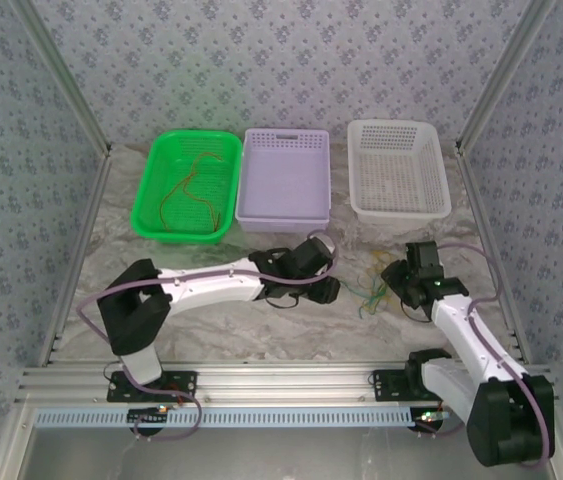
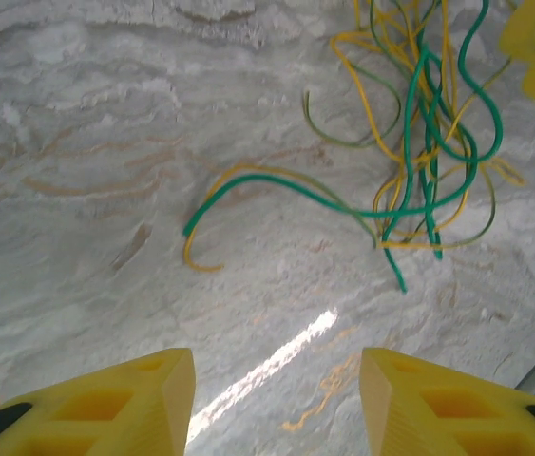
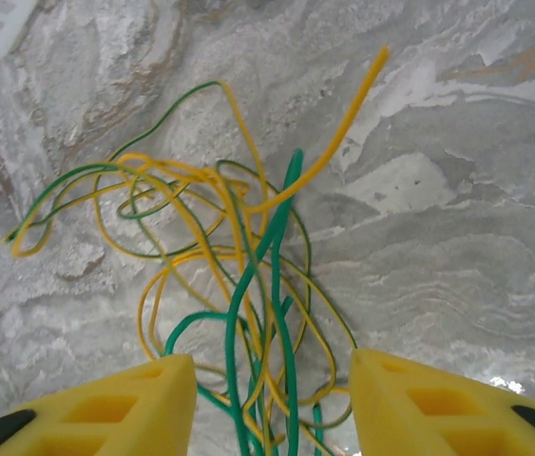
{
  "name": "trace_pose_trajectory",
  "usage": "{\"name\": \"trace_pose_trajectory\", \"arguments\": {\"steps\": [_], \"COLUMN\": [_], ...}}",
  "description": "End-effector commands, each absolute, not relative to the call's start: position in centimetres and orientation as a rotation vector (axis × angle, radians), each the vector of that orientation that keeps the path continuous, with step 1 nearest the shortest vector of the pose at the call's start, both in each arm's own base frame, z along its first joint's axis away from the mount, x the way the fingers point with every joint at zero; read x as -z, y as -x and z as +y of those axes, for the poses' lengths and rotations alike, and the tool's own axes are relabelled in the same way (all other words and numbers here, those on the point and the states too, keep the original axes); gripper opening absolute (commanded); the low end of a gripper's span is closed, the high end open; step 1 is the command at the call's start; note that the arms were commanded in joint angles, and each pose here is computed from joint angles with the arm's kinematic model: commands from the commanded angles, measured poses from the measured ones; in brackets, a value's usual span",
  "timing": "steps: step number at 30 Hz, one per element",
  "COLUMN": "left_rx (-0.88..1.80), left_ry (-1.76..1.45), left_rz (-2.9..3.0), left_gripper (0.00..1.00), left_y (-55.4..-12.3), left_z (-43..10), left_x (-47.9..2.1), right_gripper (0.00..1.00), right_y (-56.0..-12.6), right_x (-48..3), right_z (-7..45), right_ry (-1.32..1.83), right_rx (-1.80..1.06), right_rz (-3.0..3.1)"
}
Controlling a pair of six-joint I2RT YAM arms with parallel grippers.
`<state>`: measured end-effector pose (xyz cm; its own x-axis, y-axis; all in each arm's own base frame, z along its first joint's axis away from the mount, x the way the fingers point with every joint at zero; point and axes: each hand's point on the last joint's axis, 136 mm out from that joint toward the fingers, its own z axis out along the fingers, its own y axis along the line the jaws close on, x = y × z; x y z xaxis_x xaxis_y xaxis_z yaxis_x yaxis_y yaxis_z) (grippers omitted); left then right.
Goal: Untangle the cables
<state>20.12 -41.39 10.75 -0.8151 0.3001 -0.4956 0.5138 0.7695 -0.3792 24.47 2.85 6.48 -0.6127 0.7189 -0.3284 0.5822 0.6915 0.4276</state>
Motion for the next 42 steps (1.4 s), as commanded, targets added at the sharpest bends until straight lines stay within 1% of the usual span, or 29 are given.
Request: {"name": "trace_pose_trajectory", "arguments": {"steps": [1, 5, 8, 10, 14, 16, 18, 19, 20, 21, 26, 34, 39, 42], "left_rx": [0.831, 0.915, 0.92, 0.889, 0.833, 0.831, 0.783, 0.751, 0.715, 0.685, 0.584, 0.393, 0.22, 0.154], "left_ry": [-0.569, -0.541, -0.507, -0.47, -0.405, -0.384, -0.374, -0.36, -0.341, -0.322, -0.182, -0.058, 0.047, 0.134], "left_rz": [2.511, 2.537, 2.571, 2.594, 2.608, 2.599, 2.604, 2.61, 2.613, 2.614, 2.575, 2.508, 2.477, 2.476], "left_gripper": [0.52, 0.56, 0.57, 0.57, 0.56, 0.48, 0.29, 0.15, 0.02, 0.0, 0.0, 0.0, 0.0, 0.0], "left_y": [-20.3, -20.0, -20.1, -20.5, -21.8, -22.6, -23.1, -23.4, -23.7, -23.9, -25.3, -26.4, -27.0, -27.0], "left_z": [-44.2, -46.3, -47.5, -47.8, -47.8, -48.1, -47.9, -47.5, -46.7, -45.9, -39.7, -30.5, -23.8, -19.8], "left_x": [-12.1, -11.4, -10.1, -9.1, -7.9, -7.7, -7.2, -6.9, -6.6, -6.4, -7.1, -10.3, -11.8, -11.9], "right_gripper": [0.43, 0.36, 0.27, 0.18, 0.07, 0.02, 0.0, 0.0, 0.0, 0.0, 0.0, 0.0, 0.0, 0.0], "right_y": [-25.3, -26.2, -26.3, -26.3, -26.2, -26.1, -26.0, -26.0, -26.0, -26.1, -26.2, -27.4, -28.2, -28.6], "right_x": [-5.9, -5.8, -5.4, -5.2, -5.4, -5.6, -6.0, -6.4, -6.8, -7.3, -10.4, -15.8, -19.5, -21.7], "right_z": [3.3, 3.5, 3.6, 3.6, 3.6, 3.5, 3.4, 3.4, 3.3, 3.3, 3.1, 4.3, 3.8, 2.9], "right_ry": [-0.988, -0.982, -0.982, -0.978, -0.966, -0.961, -0.955, -0.945, -0.935, -0.921, -0.865, -0.765, -0.715, -0.704], "right_rx": [-0.465, -0.498, -0.492, -0.491, -0.487, -0.486, -0.483, -0.481, -0.479, -0.478, -0.491, -0.58, -0.541, -0.494], "right_rz": [2.423, 2.416, 2.432, 2.441, 2.438, 2.431, 2.422, 2.415, 2.405, 2.397, 2.332, 2.235, 2.177, 2.143]}}
